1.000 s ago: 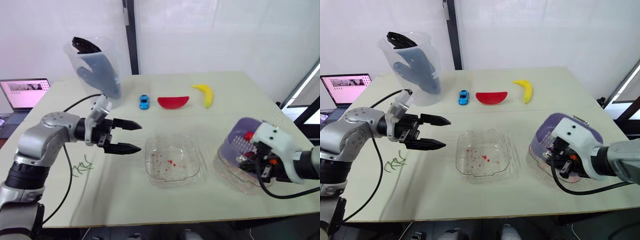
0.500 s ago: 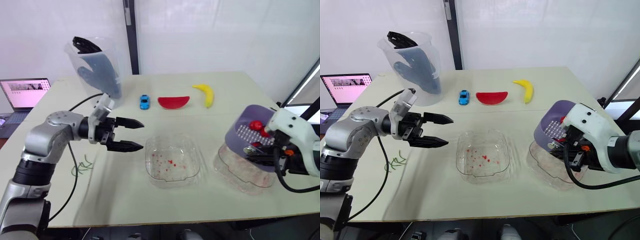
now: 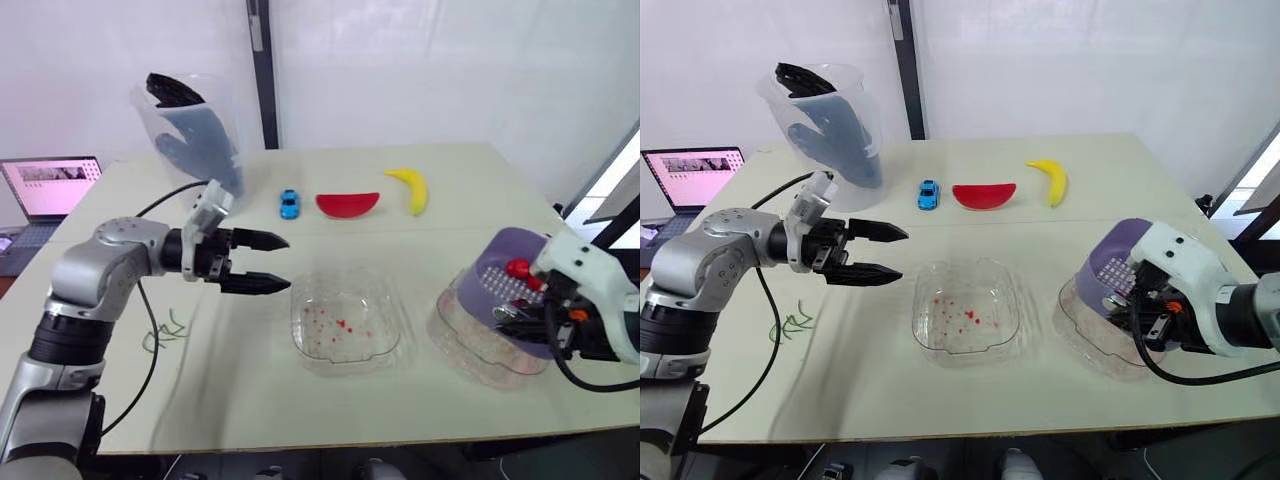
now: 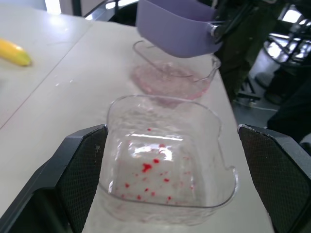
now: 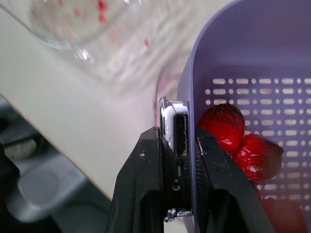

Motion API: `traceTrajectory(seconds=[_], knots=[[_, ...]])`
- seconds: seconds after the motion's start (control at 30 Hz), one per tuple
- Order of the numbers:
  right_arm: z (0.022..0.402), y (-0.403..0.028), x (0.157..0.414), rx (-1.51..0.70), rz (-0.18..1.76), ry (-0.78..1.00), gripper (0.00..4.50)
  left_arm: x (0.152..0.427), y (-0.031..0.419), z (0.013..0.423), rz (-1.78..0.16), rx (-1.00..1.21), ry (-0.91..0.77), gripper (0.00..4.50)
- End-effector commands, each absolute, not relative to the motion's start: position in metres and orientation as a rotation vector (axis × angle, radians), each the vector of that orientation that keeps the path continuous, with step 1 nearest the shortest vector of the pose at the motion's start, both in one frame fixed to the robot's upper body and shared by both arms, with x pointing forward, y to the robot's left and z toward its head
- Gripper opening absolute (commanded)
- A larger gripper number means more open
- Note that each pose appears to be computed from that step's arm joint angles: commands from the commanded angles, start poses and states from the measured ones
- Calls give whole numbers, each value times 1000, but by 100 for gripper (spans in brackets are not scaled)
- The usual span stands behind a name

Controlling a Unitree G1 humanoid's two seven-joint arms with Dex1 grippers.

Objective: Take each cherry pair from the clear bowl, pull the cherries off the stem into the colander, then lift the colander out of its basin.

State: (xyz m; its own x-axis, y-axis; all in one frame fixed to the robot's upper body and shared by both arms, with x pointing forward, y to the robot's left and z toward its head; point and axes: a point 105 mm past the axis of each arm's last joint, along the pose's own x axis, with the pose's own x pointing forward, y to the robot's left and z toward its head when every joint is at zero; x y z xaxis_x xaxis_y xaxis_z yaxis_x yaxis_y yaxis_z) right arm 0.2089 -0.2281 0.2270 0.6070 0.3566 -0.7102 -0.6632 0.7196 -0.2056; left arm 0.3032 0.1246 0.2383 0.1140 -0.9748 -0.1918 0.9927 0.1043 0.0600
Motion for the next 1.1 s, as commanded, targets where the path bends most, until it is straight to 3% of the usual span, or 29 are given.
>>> traceTrajectory(seconds=[0.03,0.27,0.4,0.57,0.87,1.1], knots=[[235,-230,213,-554,601,644,23,304,122,252,-1438,197,56,450],[263,-225,226,-613,658,539,23,308,125,255,-1343,183,0,450],[287,-200,256,-680,796,345,23,318,135,245,-1174,276,-37,450],[285,-173,298,-822,991,294,23,326,136,235,-1030,368,-93,450],[249,-161,365,-927,1197,388,23,306,156,222,-921,348,-18,450],[215,-167,394,-905,1218,471,23,295,177,222,-835,327,29,450]])
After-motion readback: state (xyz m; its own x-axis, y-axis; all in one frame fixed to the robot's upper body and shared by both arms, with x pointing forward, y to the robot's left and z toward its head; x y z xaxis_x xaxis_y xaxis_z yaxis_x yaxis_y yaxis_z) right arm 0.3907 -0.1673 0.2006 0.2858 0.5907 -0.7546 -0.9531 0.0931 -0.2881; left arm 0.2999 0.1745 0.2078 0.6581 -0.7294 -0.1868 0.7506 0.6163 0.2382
